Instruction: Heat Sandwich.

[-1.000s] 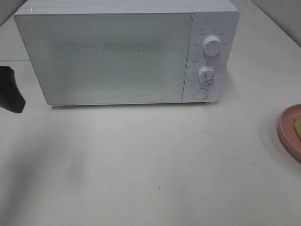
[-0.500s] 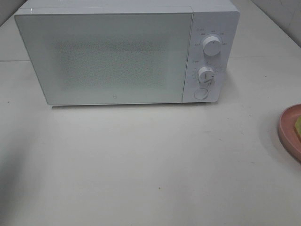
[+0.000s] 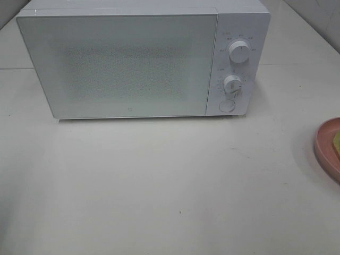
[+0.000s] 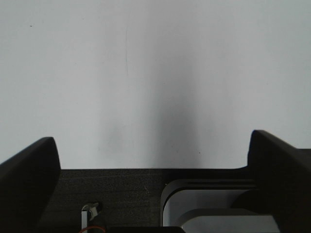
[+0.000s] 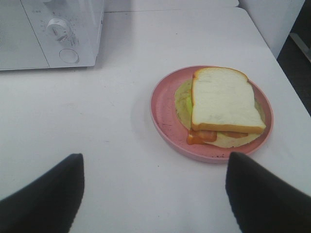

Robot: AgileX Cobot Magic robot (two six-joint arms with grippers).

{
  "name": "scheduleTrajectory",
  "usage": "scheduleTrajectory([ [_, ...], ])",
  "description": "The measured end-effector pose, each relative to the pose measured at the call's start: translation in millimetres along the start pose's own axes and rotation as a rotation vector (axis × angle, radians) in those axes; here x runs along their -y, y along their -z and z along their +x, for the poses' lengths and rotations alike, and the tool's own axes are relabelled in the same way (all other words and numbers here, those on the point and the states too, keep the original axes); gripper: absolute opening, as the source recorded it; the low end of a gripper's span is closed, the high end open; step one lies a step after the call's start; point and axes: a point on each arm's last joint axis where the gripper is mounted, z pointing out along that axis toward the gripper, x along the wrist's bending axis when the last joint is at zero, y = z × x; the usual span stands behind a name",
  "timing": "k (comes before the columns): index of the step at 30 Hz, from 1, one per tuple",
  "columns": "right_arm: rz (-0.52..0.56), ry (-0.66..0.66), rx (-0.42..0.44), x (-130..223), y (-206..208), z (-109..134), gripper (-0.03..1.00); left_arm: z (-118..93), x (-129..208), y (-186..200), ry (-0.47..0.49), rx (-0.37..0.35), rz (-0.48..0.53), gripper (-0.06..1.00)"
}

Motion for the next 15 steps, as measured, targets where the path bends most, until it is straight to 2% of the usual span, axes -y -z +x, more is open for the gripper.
scheduleTrajectory([
  [6,0.000,0.000,0.000,0,0,0,0.77,0,14,12,-0.004,0.001,-0.074,0.99],
  [10,0.000,0.000,0.000,0,0,0,0.77,0,24,26,-0.007,0.004,-0.183,0.99],
  [11,0.000,0.000,0.000,0,0,0,0.77,0,24,26,-0.007,0.004,-0.183,0.99],
  [15,0.000,0.000,0.000,0,0,0,0.77,-4,39,42,0.001,0.042,-0.326,0.99],
])
